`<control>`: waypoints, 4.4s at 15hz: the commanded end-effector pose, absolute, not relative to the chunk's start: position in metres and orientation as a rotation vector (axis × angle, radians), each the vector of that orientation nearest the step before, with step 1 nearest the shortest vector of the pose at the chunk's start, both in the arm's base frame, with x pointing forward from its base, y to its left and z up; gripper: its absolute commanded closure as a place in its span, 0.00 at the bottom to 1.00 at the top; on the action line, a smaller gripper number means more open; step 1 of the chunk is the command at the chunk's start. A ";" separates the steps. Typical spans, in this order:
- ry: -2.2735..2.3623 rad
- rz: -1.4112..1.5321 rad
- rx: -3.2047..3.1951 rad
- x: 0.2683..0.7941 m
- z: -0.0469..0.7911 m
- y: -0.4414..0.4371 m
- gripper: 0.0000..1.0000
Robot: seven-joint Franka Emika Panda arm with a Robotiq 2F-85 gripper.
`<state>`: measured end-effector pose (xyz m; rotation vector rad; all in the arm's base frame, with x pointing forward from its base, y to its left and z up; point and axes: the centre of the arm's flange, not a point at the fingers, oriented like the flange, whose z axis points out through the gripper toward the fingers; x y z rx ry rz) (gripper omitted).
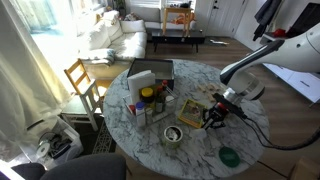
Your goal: Put the measuring spoon upside down
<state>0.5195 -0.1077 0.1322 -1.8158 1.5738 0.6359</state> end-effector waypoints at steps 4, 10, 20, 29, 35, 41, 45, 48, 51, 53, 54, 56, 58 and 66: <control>1.575 0.624 -1.795 0.517 0.133 -0.112 0.42; 1.599 0.637 -1.707 0.507 0.131 -0.103 0.01; 1.639 0.676 -1.603 0.502 0.120 -0.096 0.05; 1.637 0.711 -1.591 0.499 0.121 -0.091 0.48; 1.644 0.693 -1.600 0.500 0.127 -0.091 0.67; 1.641 0.578 -1.772 0.508 0.174 -0.085 0.75; 1.689 0.467 -1.999 0.515 0.206 -0.068 0.75; 1.727 0.376 -2.154 0.516 0.214 -0.048 0.75; 1.730 0.296 -2.334 0.511 0.220 -0.031 0.75; 1.755 0.224 -2.439 0.505 0.223 -0.027 0.75; 1.774 0.181 -2.485 0.502 0.223 -0.027 0.75; 1.823 0.084 -2.561 0.499 0.225 -0.028 0.75; 1.868 -0.002 -2.614 0.496 0.226 -0.030 0.75; 2.010 -0.136 -2.639 0.500 0.216 -0.013 0.75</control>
